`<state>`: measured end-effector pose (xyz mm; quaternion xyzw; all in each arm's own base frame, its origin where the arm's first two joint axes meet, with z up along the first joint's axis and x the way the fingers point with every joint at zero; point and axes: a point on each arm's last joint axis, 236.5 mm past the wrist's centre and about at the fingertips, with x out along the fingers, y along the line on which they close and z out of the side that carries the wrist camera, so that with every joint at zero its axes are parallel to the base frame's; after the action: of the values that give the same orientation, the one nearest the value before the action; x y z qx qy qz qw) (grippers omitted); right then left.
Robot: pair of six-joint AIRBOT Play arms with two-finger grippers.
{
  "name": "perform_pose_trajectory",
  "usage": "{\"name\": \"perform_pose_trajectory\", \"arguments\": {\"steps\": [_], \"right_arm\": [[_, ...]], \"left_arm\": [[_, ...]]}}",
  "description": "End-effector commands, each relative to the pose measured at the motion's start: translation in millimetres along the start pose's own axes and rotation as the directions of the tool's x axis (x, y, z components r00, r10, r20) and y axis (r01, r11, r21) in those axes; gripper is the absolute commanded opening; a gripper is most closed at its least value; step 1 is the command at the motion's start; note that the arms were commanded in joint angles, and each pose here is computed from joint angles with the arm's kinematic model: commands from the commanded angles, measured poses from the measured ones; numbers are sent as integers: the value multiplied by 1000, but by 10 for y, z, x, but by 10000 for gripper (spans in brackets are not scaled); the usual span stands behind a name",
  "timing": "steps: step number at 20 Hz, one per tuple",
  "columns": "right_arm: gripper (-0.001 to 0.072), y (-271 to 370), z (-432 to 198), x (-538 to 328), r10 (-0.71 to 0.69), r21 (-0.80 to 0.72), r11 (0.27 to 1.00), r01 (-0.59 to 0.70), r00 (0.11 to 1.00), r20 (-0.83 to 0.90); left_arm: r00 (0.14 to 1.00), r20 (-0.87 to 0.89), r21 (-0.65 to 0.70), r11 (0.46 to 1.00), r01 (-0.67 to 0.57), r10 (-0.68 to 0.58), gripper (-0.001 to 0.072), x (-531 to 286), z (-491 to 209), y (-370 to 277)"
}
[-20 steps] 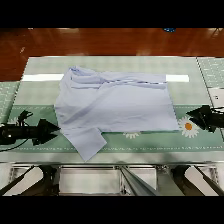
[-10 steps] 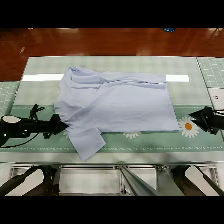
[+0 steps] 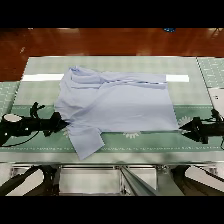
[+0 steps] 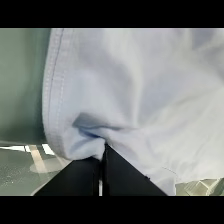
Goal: Fold the shirts.
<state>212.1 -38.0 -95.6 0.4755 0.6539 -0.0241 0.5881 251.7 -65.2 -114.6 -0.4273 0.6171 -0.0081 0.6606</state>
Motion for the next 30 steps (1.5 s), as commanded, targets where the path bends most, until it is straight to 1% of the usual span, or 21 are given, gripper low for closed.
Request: {"name": "perform_pose_trajectory", "arguments": {"steps": [1, 4, 6, 10, 11, 12, 14, 15, 16, 18, 20, 22, 25, 26, 27, 28, 30], "right_arm": [[407, 52, 9, 228, 8, -10, 1000, -8, 998, -56], [399, 335, 252, 322, 61, -35, 998, -60, 997, 36], [295, 549, 399, 337, 93, -65, 994, -87, 992, 91], [283, 934, 470, 384, 104, -173, 981, -84, 989, 110], [122, 1032, 444, 396, 106, -208, 975, -84, 990, 98], [24, 1163, 387, 388, 117, -263, 960, -95, 991, 71], [23, 1474, 281, 266, 142, -358, 925, -124, 990, 26], [23, 1678, 274, 111, 160, -417, 900, -129, 986, 41], [23, 1894, 289, -94, 185, -466, 875, -128, 980, 77], [23, 2396, 299, -682, 262, -576, 810, -106, 945, 194], [23, 2897, 172, -1364, 361, -683, 729, -54, 878, 315], [23, 3318, -88, -2029, 465, -761, 648, 14, 785, 410], [23, 3712, -687, -2845, 595, -832, 538, 133, 639, 487], [23, 3788, -901, -3053, 634, -845, 507, 169, 591, 498], [23, 3832, -1122, -3231, 667, -853, 479, 206, 546, 507], [23, 3833, -1336, -3382, 688, -852, 458, 253, 506, 521], [23, 3757, -1712, -3593, 711, -834, 440, 333, 438, 550]], "left_arm": [[1000, 2, 2, 1000, -2, 2, 20, 1, 6, 4], [1000, 9, 2, 1000, -4, 4, 20, 1, 24, 7], [1000, 9, 13, 1000, -4, 4, 20, 1, 24, 7], [999, 46, 41, 999, -3, 2, 20, -32, 138, -31], [998, 61, 53, 999, 6, -9, 20, -74, 209, -100], [997, 74, 74, 997, 17, -23, 20, -138, 285, -195], [993, 100, 139, 989, 56, -70, 20, -357, 462, -510], [988, 121, 190, 979, 76, -100, 20, -529, 567, -724], [980, 149, 246, 965, 92, -131, 20, -726, 665, -949], [949, 230, 377, 919, 118, -216, 20, -1260, 831, -1492], [880, 328, 514, 846, 139, -344, 20, -1950, 879, -2133], [784, 415, 632, 766, 116, -461, 20, -2698, 755, -2689], [626, 497, 772, 636, -3, -600, 20, -3726, 309, -3262], [571, 521, 803, 591, -75, -635, 20, -4035, 128, -3370], [516, 550, 810, 570, -138, -656, 20, -4306, -35, -3422], [458, 591, 798, 565, -211, -664, 20, -4572, -203, -3422], [341, 672, 739, 576, -348, -657, 20, -4978, -550, -3332]]}}
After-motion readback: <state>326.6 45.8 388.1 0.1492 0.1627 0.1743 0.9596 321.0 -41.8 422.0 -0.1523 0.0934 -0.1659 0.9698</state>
